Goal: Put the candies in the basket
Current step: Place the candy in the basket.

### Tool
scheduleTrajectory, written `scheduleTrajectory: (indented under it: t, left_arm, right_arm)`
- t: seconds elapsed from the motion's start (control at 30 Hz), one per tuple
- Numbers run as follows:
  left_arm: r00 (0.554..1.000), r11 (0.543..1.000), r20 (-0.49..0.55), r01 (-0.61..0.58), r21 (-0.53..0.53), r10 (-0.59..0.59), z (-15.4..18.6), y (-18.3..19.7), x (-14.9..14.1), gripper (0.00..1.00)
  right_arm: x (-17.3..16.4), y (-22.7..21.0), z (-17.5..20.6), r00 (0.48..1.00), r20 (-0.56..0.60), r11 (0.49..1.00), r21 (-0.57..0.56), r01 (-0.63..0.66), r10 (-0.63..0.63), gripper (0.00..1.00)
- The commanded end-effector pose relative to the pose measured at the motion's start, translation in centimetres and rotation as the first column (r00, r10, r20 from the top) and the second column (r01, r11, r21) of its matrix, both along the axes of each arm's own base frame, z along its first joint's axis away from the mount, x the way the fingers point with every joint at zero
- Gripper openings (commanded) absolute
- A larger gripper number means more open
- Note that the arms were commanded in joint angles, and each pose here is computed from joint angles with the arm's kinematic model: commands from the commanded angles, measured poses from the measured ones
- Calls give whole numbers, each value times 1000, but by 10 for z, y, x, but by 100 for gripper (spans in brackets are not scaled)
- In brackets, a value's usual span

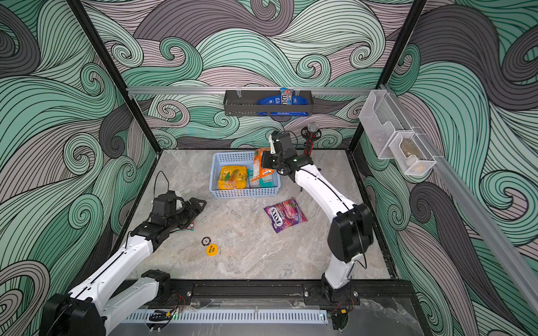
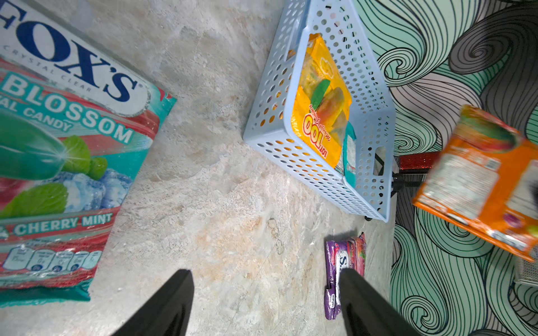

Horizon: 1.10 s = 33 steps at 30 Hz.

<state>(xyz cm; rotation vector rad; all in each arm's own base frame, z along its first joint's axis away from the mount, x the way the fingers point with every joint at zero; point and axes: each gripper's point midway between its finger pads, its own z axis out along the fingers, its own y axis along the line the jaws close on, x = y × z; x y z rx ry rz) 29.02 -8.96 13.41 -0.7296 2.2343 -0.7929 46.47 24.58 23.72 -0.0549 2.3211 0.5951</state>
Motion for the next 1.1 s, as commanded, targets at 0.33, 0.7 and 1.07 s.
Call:
scheduleTrajectory:
  t: [0.33,0.7,1.07]
  left_arm:
    - [1000,1000,8,5,10,-5,3,4,-3,81]
    - [999,999,39,38,-22,-38,4,-3,-3,81]
    - [928,919,217,346,-190,-304,20,-59,-13,78]
  right_arm:
    - [38,39,-29,993,-32,993,-33,-117,115,7]
    - [34,-77,-42,977,-80,948,-269,172,-200,100]
    - [-115,-120,-90,906,-217,932,-82,353,-362,100]
